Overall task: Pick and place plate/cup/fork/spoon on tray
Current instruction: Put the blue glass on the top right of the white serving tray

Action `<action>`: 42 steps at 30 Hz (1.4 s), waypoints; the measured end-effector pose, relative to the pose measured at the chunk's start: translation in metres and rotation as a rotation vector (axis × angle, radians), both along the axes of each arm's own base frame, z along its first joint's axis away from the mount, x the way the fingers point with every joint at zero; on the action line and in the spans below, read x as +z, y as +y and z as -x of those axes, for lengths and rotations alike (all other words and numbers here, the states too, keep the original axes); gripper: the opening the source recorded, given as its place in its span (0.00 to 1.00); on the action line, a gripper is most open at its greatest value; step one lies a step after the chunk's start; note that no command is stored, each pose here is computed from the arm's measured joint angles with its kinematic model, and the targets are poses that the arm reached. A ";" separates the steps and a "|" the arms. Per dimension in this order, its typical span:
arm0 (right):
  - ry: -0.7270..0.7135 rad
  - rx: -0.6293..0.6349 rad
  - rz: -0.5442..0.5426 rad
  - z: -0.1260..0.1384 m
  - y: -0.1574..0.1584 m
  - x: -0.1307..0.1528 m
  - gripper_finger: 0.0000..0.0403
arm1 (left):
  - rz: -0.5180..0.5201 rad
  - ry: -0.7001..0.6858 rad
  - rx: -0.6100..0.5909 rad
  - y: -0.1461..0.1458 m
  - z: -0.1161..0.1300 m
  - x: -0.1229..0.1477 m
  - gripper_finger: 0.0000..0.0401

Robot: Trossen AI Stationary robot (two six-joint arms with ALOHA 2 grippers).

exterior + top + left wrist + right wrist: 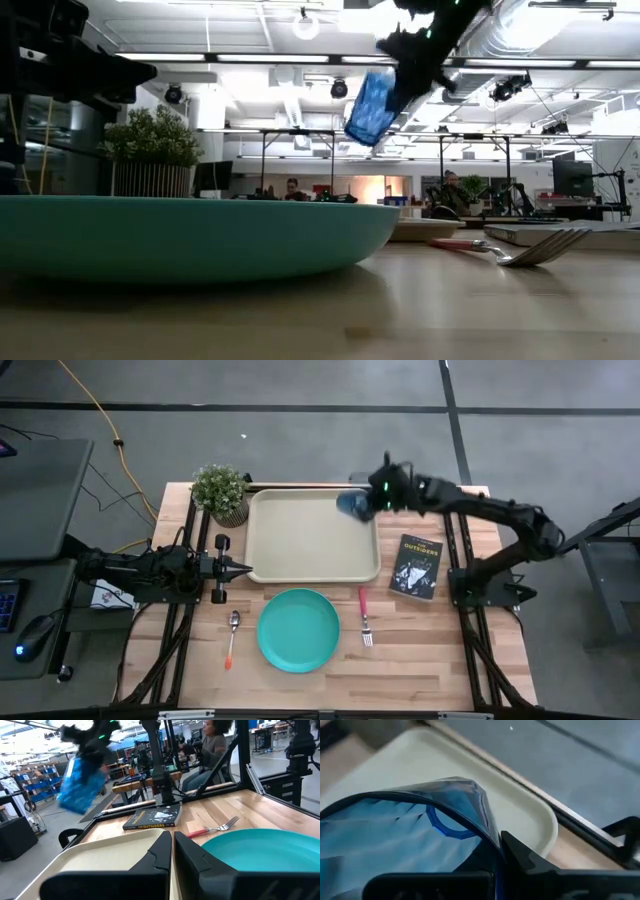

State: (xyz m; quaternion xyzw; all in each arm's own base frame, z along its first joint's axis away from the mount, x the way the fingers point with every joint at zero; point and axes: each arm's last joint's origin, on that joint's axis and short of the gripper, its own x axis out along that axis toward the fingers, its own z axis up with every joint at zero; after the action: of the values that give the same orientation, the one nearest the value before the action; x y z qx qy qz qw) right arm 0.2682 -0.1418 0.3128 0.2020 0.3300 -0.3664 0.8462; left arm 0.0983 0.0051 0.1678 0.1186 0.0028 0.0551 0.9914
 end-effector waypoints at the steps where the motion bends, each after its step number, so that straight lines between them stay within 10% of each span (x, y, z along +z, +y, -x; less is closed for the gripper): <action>1: -0.010 -0.020 -0.023 0.002 -0.014 -0.004 0.00 | 0.000 0.000 0.000 0.000 0.000 0.000 0.01; 17: 0.507 0.106 -0.258 -0.065 -0.103 -0.050 0.00 | 0.000 0.000 -0.001 0.000 0.000 0.000 0.01; 42: 0.391 -0.022 -0.433 -0.045 -0.132 -0.097 0.00 | 0.000 0.000 0.000 0.000 0.000 0.000 0.01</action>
State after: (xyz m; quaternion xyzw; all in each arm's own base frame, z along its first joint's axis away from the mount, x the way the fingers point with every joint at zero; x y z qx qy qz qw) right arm 0.3132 -0.2735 0.2162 0.3071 0.5553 -0.3284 0.6996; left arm 0.0983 0.0051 0.1678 0.1186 0.0029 0.0549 0.9914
